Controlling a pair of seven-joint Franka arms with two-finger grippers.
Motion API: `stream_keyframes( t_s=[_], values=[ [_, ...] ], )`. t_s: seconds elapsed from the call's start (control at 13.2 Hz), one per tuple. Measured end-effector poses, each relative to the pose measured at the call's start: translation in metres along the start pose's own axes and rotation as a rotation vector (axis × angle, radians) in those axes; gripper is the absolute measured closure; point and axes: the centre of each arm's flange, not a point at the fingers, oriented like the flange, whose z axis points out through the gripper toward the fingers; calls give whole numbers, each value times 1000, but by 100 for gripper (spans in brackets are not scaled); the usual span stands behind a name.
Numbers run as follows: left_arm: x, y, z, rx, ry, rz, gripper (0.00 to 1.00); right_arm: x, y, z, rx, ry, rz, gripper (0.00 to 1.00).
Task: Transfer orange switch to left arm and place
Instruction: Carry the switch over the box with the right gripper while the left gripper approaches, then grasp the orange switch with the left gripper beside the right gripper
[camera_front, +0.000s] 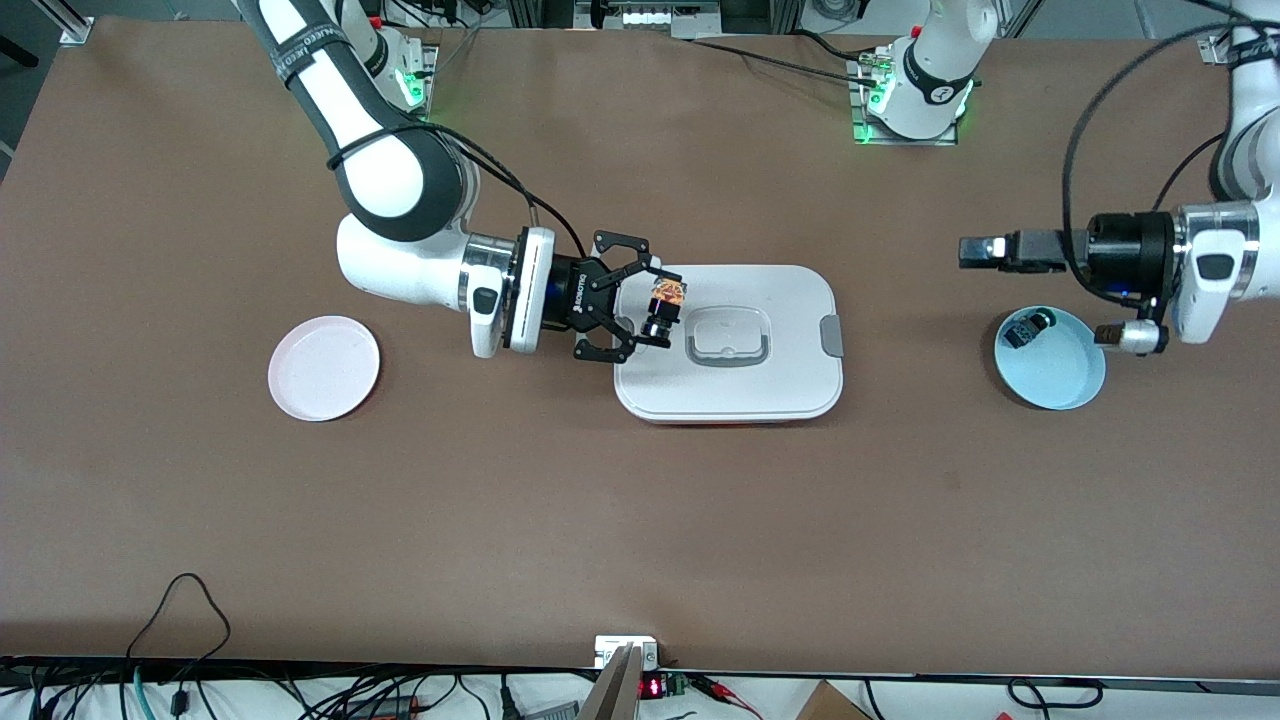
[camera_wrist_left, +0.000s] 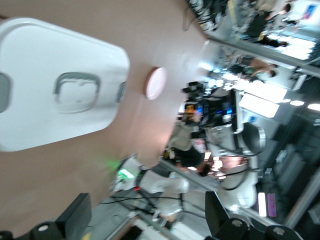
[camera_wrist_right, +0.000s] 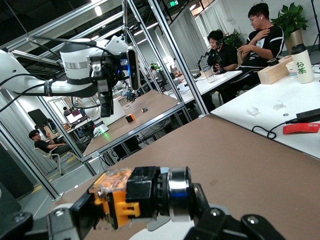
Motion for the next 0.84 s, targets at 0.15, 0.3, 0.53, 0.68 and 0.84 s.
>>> stream_keyframes(
  t_s=[0.15, 0.3, 0.53, 0.68, 0.84],
  values=[
    [20, -4, 22, -128, 47, -28, 0, -8, 4, 3, 2, -6, 1, 25],
    [32, 1, 63, -188, 89, -12, 0, -6, 3, 8, 10, -3, -6, 25],
    [44, -6, 123, -265, 50, 26, 0, -6, -18, 36, 44, 64, 10, 25],
    [52, -20, 153, -276, 16, 60, 0, -8, -34, 54, 47, 86, 8, 25],
    [54, -24, 171, -307, -5, 67, 0, -10, -35, 58, 42, 86, 9, 25]
  ],
)
